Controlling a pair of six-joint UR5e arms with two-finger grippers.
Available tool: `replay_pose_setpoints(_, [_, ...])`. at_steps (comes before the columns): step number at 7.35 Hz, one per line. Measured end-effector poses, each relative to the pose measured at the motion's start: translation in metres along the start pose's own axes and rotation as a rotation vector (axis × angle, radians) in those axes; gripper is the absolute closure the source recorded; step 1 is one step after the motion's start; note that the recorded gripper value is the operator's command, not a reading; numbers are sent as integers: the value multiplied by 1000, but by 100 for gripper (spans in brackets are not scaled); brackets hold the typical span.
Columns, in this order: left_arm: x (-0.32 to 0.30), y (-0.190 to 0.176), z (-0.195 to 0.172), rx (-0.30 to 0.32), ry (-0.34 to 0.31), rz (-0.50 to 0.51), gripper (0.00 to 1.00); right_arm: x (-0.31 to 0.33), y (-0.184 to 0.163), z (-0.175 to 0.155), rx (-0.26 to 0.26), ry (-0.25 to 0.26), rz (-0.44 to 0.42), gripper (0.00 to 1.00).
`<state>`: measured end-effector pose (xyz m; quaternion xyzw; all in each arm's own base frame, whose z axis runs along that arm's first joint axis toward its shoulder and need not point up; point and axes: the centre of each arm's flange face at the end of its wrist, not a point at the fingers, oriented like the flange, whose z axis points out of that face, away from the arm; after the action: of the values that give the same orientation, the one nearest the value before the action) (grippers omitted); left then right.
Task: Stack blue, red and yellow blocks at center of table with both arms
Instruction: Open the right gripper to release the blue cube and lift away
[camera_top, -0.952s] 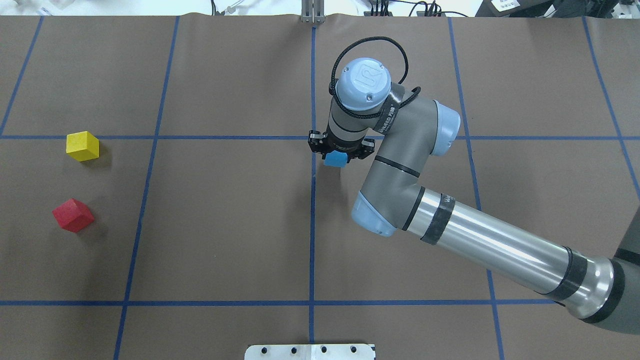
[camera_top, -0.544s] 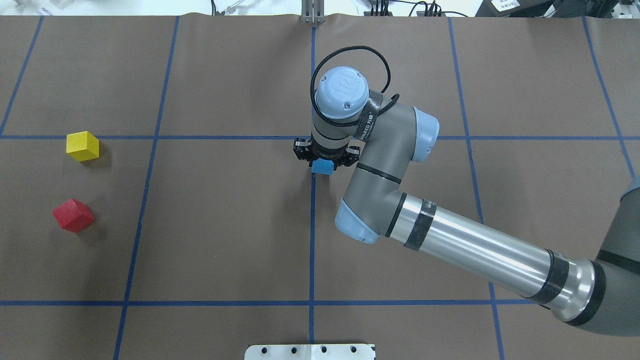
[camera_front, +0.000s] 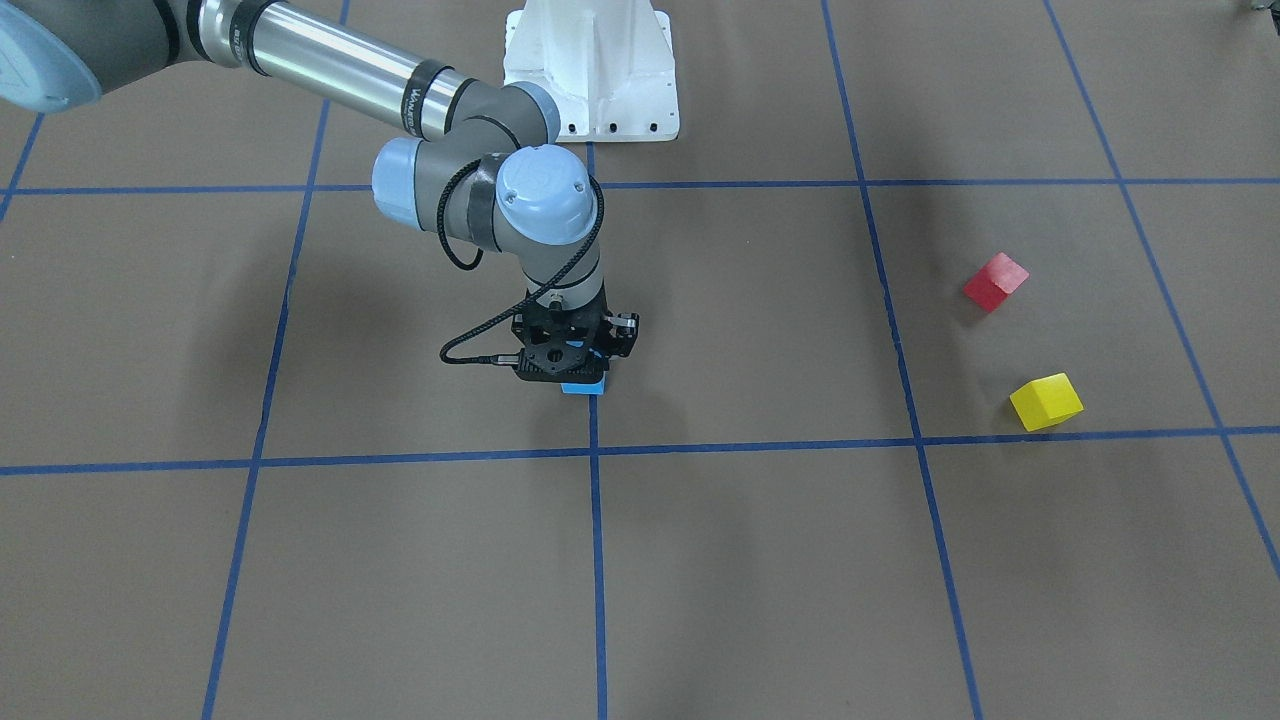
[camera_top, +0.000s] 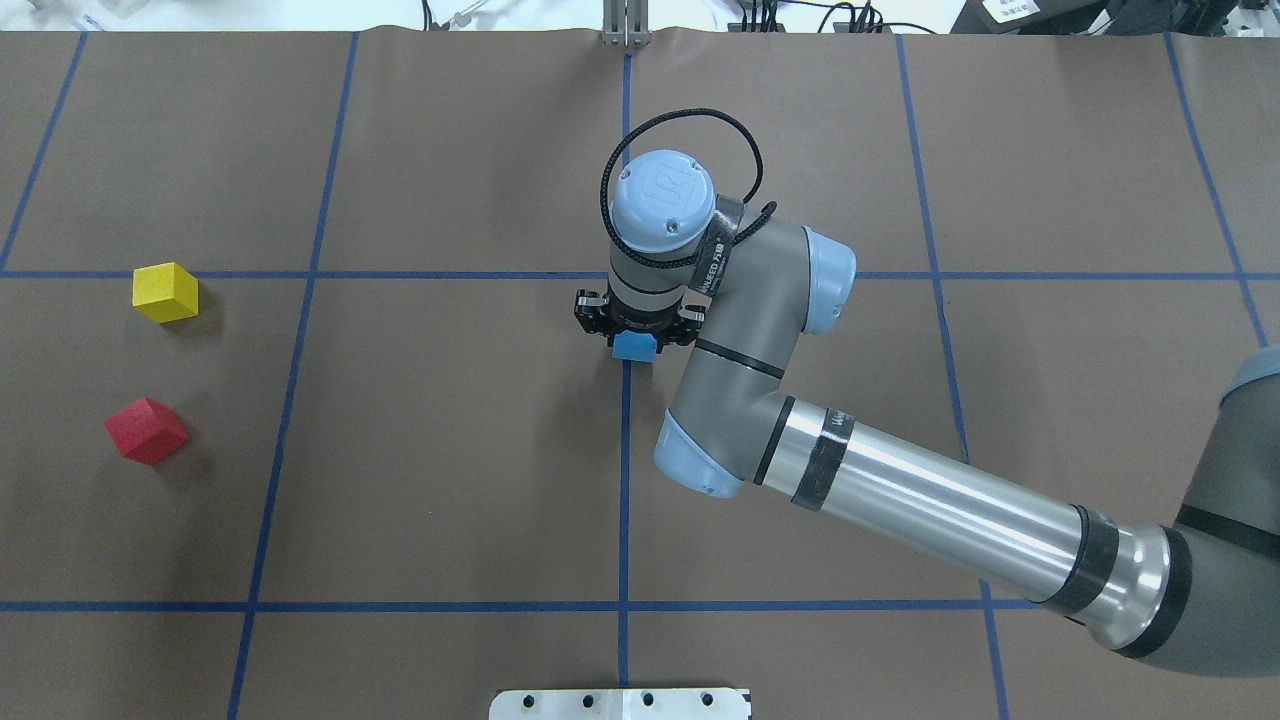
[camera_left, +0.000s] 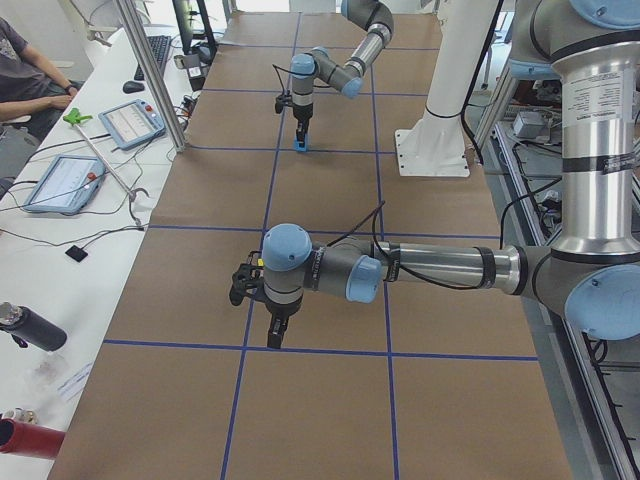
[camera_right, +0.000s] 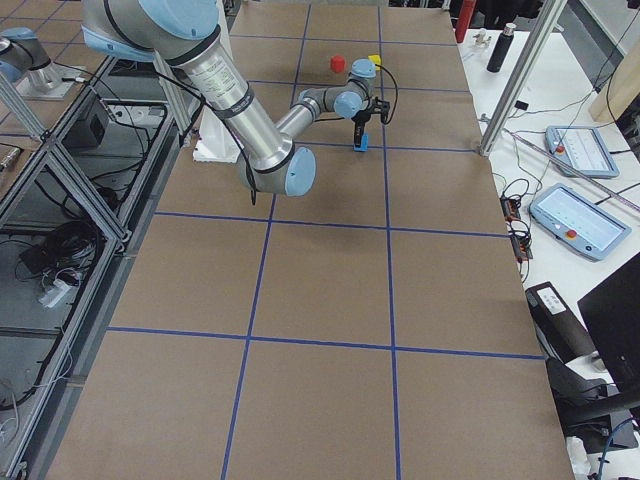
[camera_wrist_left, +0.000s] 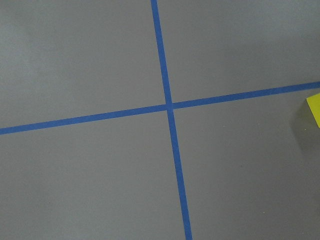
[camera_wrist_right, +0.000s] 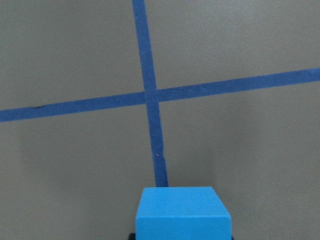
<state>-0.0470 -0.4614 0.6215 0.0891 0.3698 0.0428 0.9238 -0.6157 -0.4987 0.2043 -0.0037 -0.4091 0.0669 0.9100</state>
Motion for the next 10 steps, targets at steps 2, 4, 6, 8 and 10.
replay_pose_setpoints(2, [-1, 0, 1, -1, 0, 0, 0, -3, 1, -2, 0, -4, 1, 47])
replay_pose_setpoints(4, [-1, 0, 2, -2, 0, 1, 0, -4, 0, -2, 1, -5, 0, 1])
replay_pose_setpoints(6, [11, -5, 8, -9, 6, -23, 0, -5, -1, -5, 2, -10, 0, 0])
replay_pose_setpoints(8, [48, -16, 31, -19, 27, -98, 0, -3, -9, -30, -18, -50, 7, 0])
replay_pose_setpoints(10, [77, -22, 46, -12, 50, -174, 0, 14, -21, -50, -48, -77, 24, 0])
